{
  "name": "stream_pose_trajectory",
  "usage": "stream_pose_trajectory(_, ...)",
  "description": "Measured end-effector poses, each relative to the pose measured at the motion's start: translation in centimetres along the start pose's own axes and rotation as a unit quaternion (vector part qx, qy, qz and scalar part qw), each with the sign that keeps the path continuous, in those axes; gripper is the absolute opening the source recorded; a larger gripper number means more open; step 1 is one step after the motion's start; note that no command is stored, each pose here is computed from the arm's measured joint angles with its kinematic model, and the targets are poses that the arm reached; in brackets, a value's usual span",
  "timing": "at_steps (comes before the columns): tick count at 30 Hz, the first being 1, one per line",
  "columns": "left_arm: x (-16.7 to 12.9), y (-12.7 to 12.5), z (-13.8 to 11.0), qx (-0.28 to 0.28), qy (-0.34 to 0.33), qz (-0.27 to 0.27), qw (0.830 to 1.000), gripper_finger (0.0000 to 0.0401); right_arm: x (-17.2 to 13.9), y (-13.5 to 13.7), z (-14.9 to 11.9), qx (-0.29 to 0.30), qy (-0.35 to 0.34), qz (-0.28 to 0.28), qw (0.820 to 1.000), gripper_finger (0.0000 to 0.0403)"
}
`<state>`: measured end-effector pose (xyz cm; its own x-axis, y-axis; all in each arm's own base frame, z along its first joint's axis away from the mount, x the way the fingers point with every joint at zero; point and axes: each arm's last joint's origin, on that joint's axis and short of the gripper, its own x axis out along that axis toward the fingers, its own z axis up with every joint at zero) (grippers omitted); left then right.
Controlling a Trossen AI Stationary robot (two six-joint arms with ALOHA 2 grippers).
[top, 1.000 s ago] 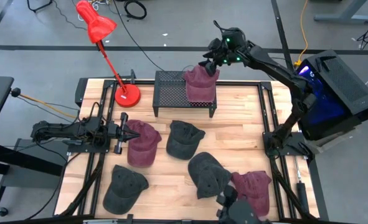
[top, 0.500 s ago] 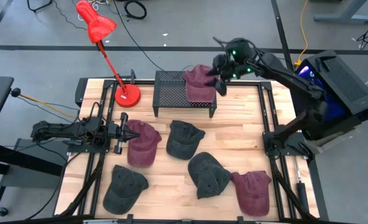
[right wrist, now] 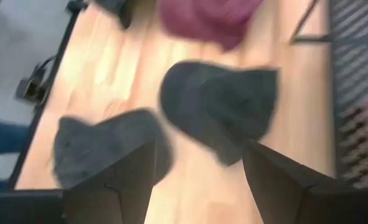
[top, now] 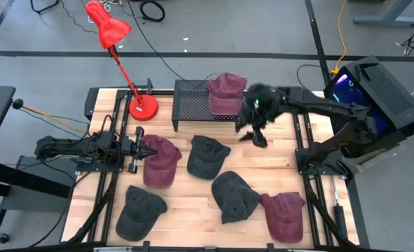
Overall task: Pick & Place hat
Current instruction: Stack the bottom red cap on top of the red cap on the shelf
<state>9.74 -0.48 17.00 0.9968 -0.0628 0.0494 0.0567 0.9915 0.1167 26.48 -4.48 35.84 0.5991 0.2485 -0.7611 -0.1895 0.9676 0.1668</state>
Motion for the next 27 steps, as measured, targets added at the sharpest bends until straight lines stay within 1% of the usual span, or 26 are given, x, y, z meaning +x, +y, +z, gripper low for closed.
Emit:
stream_pose_trajectory(6, 0.0, 0.0, 0.0, 0.000, 0.000, 0.000, 1.000, 0.0028, 2.0, 3.4, -2.6, -0.018, 0.038, 0.045, 0.998, 0.0237)
stream_pose_trajectory(12, 0.0, 0.0, 0.0, 0.000, 0.000, 0.000, 1.000, 0.0028, 2.7, 6.2, -4.8, -0.046, 0.068, 0.080, 0.993, 0.0237)
stream_pose_trajectory(16, 0.0, 0.0, 0.0, 0.000, 0.000, 0.000, 1.000, 0.0028, 2.8, 7.1, -6.2, -0.023, 0.105, 0.096, 0.990, 0.0237)
stream_pose_trajectory(22, 0.0, 0.0, 0.0, 0.000, 0.000, 0.000, 1.000, 0.0028, 4.1, 7.6, -8.5, 0.034, 0.178, 0.126, 0.975, 0.0237)
stream_pose_trajectory(27, 0.0, 0.0, 0.0, 0.000, 0.000, 0.000, 1.000, 0.0028, 5.8, 7.5, -10.9, 0.047, 0.225, 0.126, 0.965, 0.0237)
